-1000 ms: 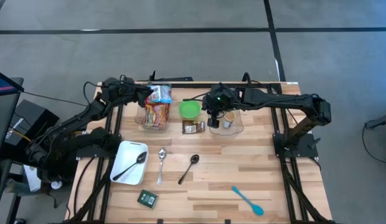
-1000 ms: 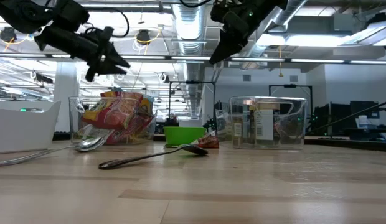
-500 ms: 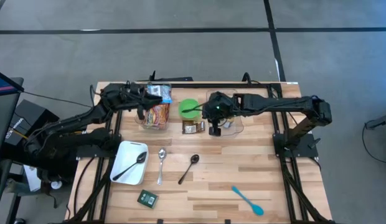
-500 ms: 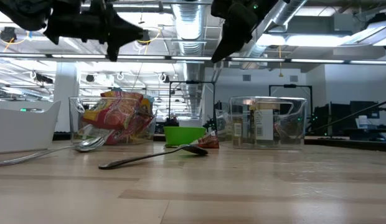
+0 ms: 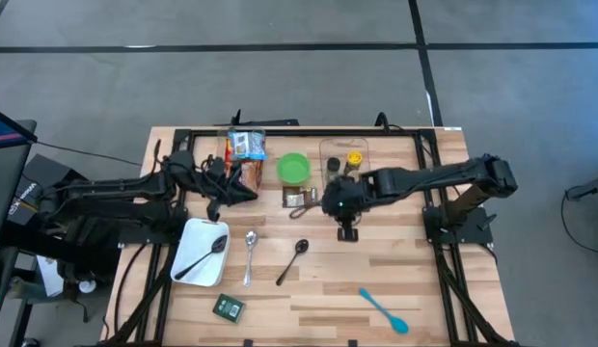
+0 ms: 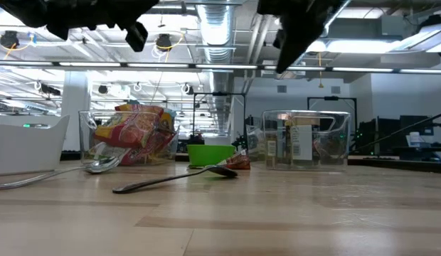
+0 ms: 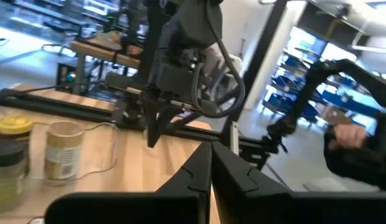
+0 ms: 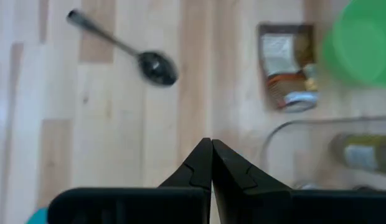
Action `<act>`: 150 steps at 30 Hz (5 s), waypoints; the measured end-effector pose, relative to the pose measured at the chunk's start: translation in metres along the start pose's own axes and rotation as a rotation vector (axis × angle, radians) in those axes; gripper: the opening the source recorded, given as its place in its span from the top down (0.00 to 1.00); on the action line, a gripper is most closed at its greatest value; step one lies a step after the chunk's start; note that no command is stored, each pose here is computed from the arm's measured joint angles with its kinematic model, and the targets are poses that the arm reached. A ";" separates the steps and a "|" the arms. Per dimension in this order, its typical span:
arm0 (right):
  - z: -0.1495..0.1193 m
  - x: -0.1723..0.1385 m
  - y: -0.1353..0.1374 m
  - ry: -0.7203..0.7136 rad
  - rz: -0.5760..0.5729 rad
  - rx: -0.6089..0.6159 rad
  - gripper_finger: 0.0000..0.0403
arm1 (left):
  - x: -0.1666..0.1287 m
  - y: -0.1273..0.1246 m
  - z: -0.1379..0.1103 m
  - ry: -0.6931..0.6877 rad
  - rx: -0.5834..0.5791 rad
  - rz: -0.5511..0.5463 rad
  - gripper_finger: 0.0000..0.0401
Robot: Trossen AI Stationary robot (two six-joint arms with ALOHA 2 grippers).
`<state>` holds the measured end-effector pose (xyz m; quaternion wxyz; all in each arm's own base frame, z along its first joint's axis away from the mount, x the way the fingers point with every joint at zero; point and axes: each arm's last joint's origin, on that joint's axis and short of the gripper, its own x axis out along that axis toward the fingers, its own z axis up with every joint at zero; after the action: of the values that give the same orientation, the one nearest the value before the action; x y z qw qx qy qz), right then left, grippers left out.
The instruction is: Pick & Place Food Item
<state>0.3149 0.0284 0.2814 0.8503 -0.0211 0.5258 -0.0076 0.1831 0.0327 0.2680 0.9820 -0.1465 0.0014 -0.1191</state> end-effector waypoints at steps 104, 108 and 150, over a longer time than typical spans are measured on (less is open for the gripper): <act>-0.090 0.051 0.205 0.541 0.006 0.600 1.00 | 0.003 -0.005 -0.003 0.015 0.175 -0.019 0.99; -0.096 0.048 0.216 0.520 0.018 0.580 1.00 | 0.003 -0.005 -0.003 0.015 0.174 -0.019 0.99; -0.143 0.058 0.212 0.520 0.132 0.848 1.00 | 0.003 -0.005 -0.003 0.016 0.171 -0.019 0.99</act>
<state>0.2111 0.2344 0.1569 0.6237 0.3622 0.6711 -0.1717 0.1844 0.0266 0.2667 0.9897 -0.0612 -0.0024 -0.1294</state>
